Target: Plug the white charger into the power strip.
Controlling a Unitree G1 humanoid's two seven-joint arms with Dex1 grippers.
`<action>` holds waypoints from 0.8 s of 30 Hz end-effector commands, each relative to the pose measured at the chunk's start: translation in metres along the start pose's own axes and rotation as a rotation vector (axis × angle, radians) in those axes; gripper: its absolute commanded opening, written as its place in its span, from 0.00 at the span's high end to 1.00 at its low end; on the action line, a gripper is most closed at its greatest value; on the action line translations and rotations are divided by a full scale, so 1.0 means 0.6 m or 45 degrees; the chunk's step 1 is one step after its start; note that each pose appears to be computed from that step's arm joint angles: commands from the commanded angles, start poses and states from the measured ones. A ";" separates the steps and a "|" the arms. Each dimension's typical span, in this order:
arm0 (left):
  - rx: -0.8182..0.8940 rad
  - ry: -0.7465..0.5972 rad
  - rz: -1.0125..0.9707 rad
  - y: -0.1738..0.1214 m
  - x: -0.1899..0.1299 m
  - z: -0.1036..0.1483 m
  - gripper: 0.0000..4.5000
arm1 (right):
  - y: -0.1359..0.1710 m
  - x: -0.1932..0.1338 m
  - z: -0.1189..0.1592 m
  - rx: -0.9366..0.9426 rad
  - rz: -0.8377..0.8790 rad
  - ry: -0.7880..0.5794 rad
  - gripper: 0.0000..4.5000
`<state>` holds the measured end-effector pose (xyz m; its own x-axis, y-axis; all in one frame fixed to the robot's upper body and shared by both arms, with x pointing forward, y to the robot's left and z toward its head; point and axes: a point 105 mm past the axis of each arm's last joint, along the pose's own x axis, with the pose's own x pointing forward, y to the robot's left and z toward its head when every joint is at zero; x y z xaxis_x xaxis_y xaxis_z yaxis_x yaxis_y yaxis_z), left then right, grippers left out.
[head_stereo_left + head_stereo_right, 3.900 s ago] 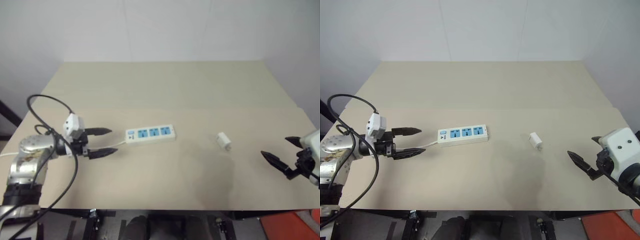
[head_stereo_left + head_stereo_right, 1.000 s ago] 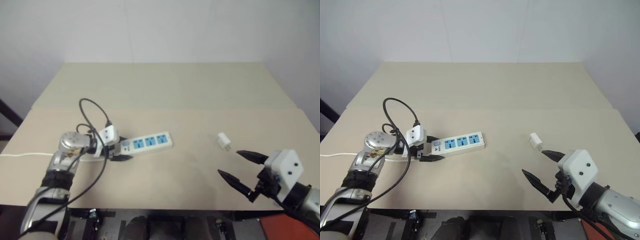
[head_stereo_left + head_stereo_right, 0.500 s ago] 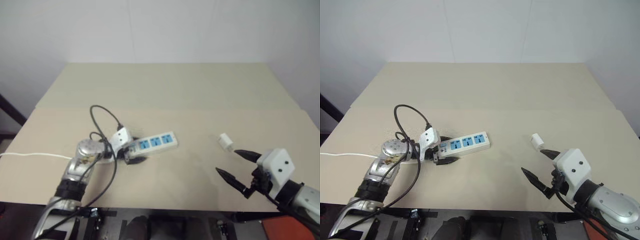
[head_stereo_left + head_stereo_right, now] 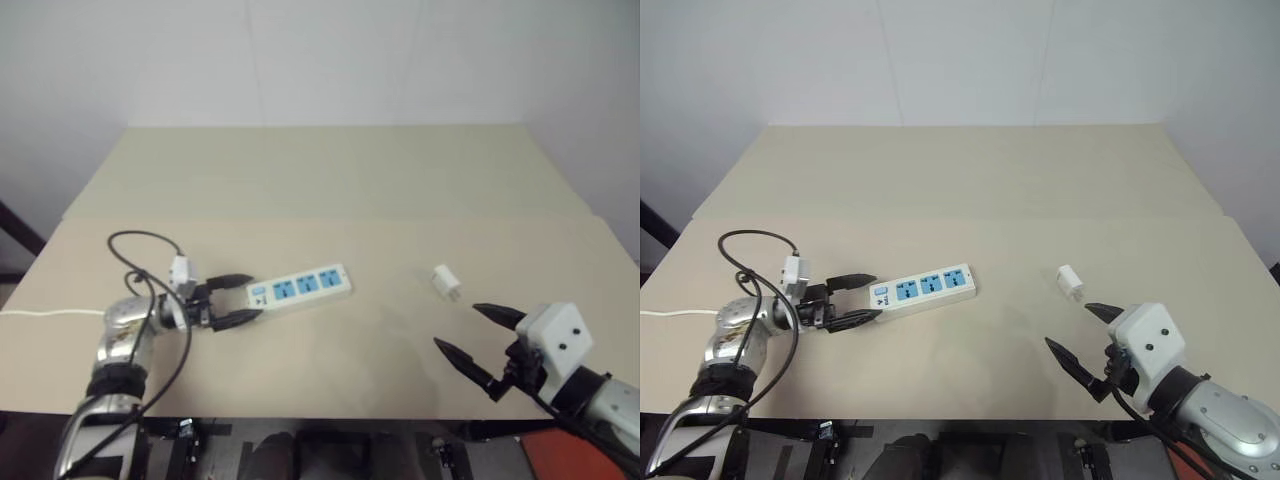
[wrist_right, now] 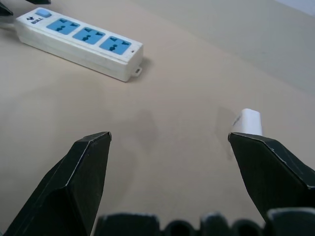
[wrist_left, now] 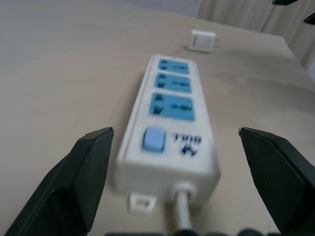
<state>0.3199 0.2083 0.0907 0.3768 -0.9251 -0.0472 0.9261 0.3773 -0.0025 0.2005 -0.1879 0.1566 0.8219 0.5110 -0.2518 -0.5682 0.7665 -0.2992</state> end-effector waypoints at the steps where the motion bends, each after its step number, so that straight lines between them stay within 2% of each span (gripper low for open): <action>1: 0.064 -0.049 -0.028 0.009 -0.003 0.013 0.01 | -0.002 -0.007 0.026 -0.067 -0.004 -0.063 0.00; 10: 0.115 -0.086 -0.090 0.014 0.032 0.020 0.01 | -0.010 -0.020 0.031 -0.088 -0.009 -0.037 0.00; 24: 0.203 0.044 -0.153 0.000 0.035 -0.008 0.01 | -0.006 -0.024 0.031 -0.076 -0.038 -0.031 0.00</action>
<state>0.3275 0.1849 0.0824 0.2587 -0.9628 -0.0783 0.9623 0.2499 0.1075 0.1933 -0.1974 0.1694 0.8407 0.4798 -0.2512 -0.5407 0.7694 -0.3400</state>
